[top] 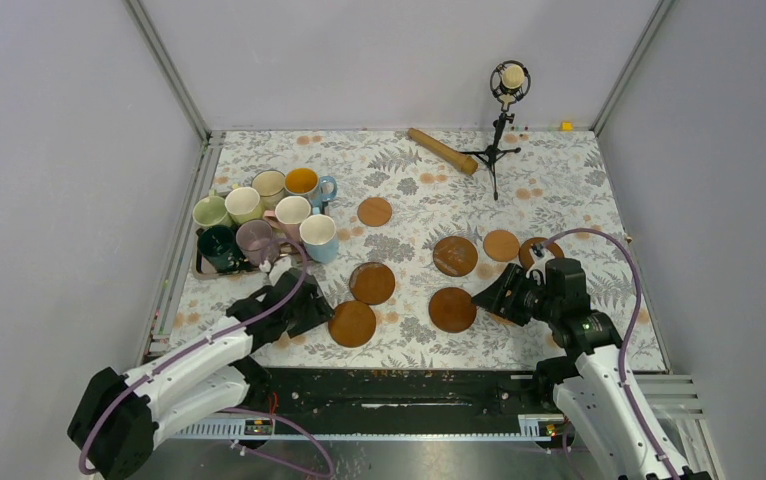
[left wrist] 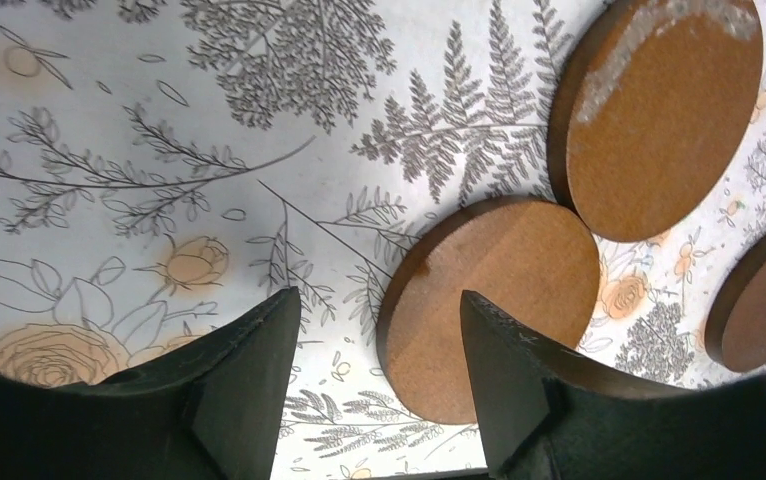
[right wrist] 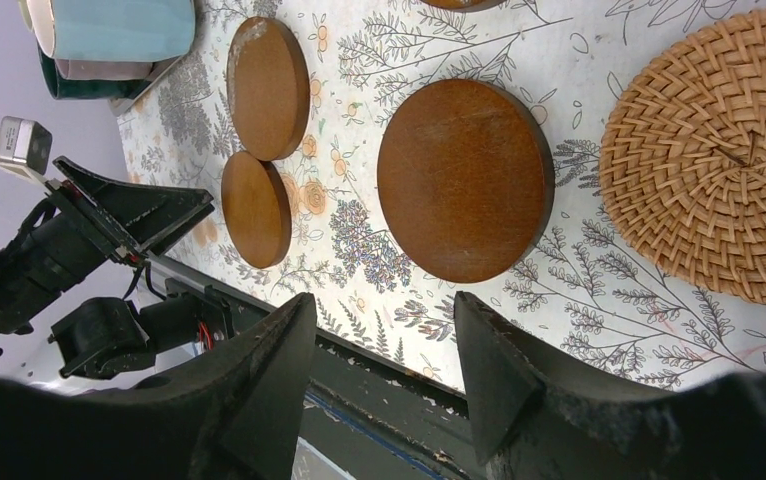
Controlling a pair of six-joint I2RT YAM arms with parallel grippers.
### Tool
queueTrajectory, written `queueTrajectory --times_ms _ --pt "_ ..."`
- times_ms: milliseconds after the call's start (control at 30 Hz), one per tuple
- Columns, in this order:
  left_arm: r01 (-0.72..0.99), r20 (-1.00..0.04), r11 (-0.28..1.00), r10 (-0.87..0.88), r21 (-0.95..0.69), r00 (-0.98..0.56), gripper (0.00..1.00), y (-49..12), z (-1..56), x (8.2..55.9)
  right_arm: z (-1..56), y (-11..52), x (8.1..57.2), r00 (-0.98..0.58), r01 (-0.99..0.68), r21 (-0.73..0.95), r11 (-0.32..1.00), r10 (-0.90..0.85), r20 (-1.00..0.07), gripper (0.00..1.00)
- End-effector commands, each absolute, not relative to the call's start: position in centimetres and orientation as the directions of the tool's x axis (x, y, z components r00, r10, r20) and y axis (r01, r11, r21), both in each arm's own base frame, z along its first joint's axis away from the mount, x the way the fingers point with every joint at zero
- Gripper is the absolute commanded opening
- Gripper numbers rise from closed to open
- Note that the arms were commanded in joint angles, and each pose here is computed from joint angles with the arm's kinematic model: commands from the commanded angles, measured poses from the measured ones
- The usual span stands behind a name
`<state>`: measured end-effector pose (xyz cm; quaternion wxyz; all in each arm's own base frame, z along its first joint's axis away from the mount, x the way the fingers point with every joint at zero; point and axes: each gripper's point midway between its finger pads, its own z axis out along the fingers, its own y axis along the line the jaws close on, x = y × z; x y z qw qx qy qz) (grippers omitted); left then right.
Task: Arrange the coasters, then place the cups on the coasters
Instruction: Move the coaster to the center of the board.
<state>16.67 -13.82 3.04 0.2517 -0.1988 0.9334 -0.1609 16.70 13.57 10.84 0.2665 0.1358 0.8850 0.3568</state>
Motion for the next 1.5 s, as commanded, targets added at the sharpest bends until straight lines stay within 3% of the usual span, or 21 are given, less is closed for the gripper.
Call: queueTrajectory --times_ms 0,400,800,1267,1467 --pt "-0.27 -0.445 0.878 -0.44 -0.396 -0.78 0.6 -13.4 4.0 18.0 12.2 14.0 17.3 -0.817 0.022 0.716 0.698 0.425 -0.39 0.61" --pt "-0.167 -0.385 0.856 -0.383 -0.489 -0.84 0.52 -16.7 3.0 18.0 11.9 14.0 16.8 -0.819 0.017 0.72 0.694 0.422 -0.387 0.61" --pt "-0.07 -0.356 0.836 -0.306 -0.544 -0.883 0.5 -20.9 2.4 16.2 12.4 14.0 16.9 -0.812 0.011 0.72 0.694 0.426 -0.399 0.61" --pt "0.108 -0.403 0.811 -0.165 -0.575 -0.9 0.51 -27.5 5.4 15.1 12.2 13.9 16.5 -0.821 0.028 0.719 0.694 0.426 -0.38 0.61" --pt "0.155 -0.439 0.828 -0.119 -0.539 -0.891 0.55 -27.5 6.4 14.3 12.1 13.9 16.3 -0.817 0.022 0.722 0.691 0.429 -0.385 0.61"
